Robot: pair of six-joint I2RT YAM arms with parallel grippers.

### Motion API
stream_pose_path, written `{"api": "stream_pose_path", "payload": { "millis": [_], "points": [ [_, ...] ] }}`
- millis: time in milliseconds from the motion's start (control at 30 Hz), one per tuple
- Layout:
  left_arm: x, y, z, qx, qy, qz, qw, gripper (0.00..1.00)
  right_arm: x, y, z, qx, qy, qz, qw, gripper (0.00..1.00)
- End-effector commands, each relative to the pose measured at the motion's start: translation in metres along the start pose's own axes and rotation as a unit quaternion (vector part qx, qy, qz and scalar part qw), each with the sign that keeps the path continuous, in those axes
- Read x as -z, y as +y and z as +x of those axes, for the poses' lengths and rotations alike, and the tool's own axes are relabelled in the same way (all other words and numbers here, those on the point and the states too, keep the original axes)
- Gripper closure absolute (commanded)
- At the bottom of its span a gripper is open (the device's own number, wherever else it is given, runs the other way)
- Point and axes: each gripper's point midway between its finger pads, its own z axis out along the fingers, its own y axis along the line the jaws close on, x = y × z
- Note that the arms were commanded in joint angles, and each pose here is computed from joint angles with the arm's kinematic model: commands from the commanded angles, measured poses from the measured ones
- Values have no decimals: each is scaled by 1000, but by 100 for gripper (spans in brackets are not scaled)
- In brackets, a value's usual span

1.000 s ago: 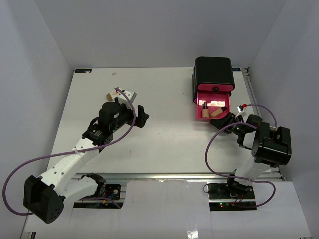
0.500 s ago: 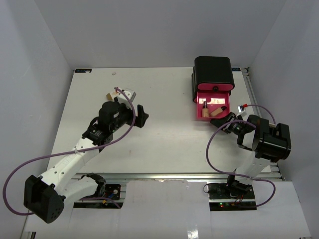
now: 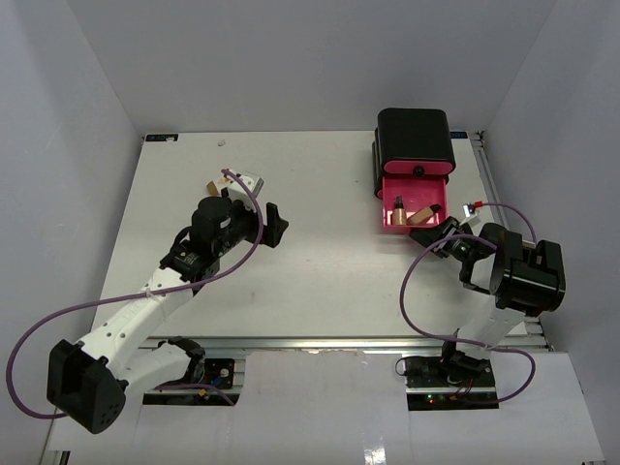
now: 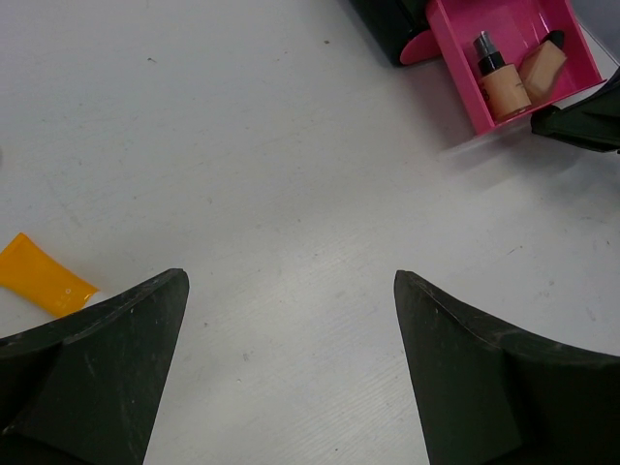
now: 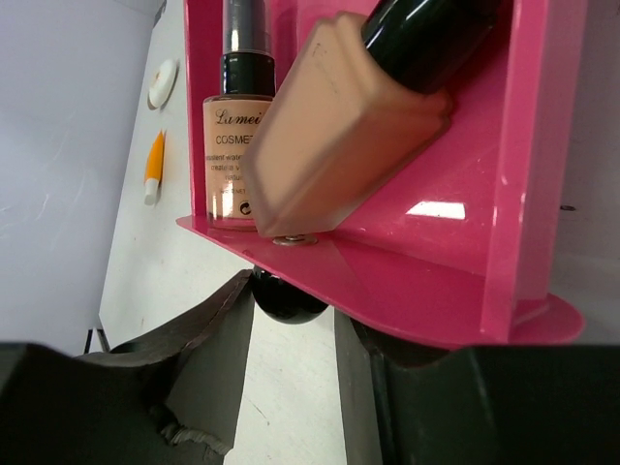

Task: Organize the makeup

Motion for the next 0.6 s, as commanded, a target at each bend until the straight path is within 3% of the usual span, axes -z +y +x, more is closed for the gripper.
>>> {"api": "stream_pose_path", "payload": {
  "millis": [0, 567],
  "points": [
    [1, 4, -2, -4, -8, -5, 1000, 2, 5, 39, -54, 126, -76, -26, 989, 59],
    [-2, 6, 2, -3, 0, -7, 1000, 2, -29, 37, -113, 141, -98, -9, 985, 59]
  ]
}}
